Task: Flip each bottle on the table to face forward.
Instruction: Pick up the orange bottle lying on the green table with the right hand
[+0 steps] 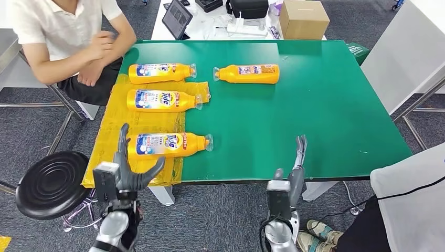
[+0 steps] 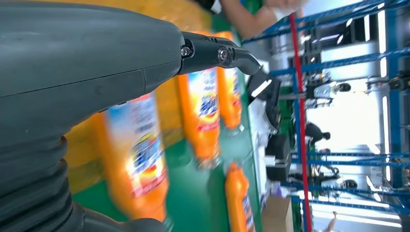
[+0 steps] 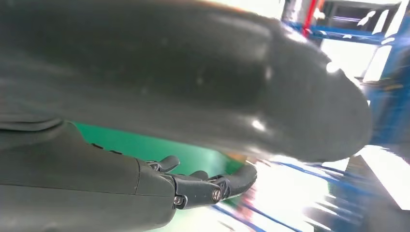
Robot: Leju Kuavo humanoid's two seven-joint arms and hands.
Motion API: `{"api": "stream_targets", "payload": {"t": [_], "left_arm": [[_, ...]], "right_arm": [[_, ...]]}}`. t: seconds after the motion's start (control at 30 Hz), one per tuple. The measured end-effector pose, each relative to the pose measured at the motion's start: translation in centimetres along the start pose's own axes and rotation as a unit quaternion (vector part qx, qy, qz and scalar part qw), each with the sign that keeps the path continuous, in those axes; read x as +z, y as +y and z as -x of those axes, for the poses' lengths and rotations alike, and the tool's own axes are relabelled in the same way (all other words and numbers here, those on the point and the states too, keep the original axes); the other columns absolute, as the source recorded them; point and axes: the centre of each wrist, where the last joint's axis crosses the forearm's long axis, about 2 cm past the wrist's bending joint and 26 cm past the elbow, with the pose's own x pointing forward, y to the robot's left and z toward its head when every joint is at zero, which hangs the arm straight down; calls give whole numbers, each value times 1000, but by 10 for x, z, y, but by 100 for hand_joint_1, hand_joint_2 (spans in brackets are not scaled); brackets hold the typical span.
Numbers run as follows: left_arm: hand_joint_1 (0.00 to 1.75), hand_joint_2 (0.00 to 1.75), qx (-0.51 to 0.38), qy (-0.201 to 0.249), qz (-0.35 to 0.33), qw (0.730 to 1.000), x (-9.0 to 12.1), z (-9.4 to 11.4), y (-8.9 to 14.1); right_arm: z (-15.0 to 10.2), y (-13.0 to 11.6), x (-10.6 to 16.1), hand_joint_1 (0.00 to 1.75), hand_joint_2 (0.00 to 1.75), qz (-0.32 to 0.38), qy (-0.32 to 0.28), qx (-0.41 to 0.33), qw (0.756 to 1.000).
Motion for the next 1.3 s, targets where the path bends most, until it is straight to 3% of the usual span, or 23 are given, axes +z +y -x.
{"api": "stream_targets", "payload": {"t": [0.1,0.2,0.33,0.63,0.87,1.13,1.3], "left_arm": [[0,175,45,16,1,999,16,-3,-2],[0,175,63,22,-3,998,27,-5,-4],[0,175,73,24,-5,997,31,-8,-5],[0,175,127,77,11,989,38,-7,-11],[0,175,143,106,45,983,46,2,-15],[0,175,84,72,70,991,42,2,-17],[0,175,55,61,71,994,41,2,-16]], "right_arm": [[1,-21,-16,0,0,-5,-79,112,991],[7,-40,-24,0,0,9,-93,161,982],[10,-53,-27,0,175,29,-92,182,979],[17,-69,-28,0,175,50,-79,188,978],[33,-90,-25,0,175,-28,-123,315,941],[65,-120,-31,0,175,-88,-131,410,898],[86,-129,-29,0,175,-121,-94,442,884]]}}
